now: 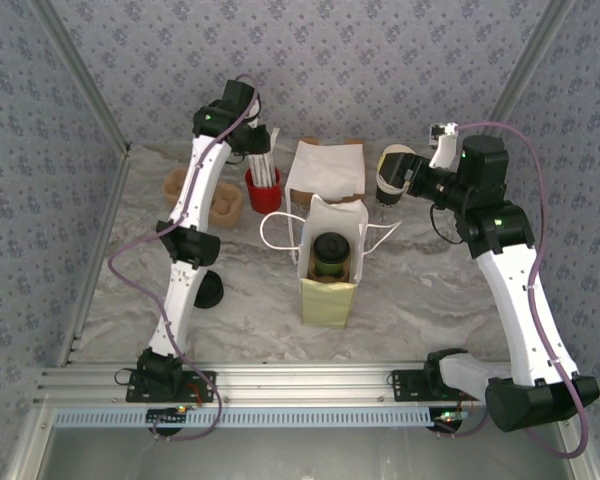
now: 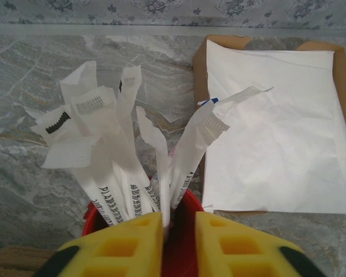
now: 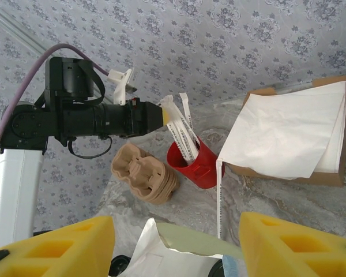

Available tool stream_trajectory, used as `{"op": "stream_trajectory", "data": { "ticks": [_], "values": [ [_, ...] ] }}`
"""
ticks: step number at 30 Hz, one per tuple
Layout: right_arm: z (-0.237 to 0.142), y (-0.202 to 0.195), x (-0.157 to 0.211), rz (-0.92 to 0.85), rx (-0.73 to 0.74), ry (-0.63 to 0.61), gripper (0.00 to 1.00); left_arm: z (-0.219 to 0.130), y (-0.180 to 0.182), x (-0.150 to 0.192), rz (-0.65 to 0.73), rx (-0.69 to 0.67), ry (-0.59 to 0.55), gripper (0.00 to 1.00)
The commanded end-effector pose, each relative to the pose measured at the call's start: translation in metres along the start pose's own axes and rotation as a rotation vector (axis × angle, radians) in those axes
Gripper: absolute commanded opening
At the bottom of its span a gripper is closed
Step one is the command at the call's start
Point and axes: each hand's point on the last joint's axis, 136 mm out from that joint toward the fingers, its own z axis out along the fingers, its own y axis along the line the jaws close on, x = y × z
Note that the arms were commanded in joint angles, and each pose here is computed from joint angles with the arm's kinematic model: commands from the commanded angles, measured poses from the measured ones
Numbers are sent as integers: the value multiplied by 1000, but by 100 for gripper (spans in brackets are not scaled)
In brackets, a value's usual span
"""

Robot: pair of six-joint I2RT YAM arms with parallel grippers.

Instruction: Pack the takeout coffee

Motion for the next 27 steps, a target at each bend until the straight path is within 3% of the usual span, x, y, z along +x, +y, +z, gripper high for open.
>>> {"op": "stream_trajectory", "data": {
  "ticks": [1,15,27],
  "values": [
    [-5,6,-6,-21,0,-17,61,-29,-14,-10,16,32,-55,29],
    [-11,3,-2,-25,27,-14,62,-74,-56,24,76,-16,-11,49],
    [-21,1,4,-26,39,-19,62,-110,-68,44,86,-13,27,53]
  ]
}}
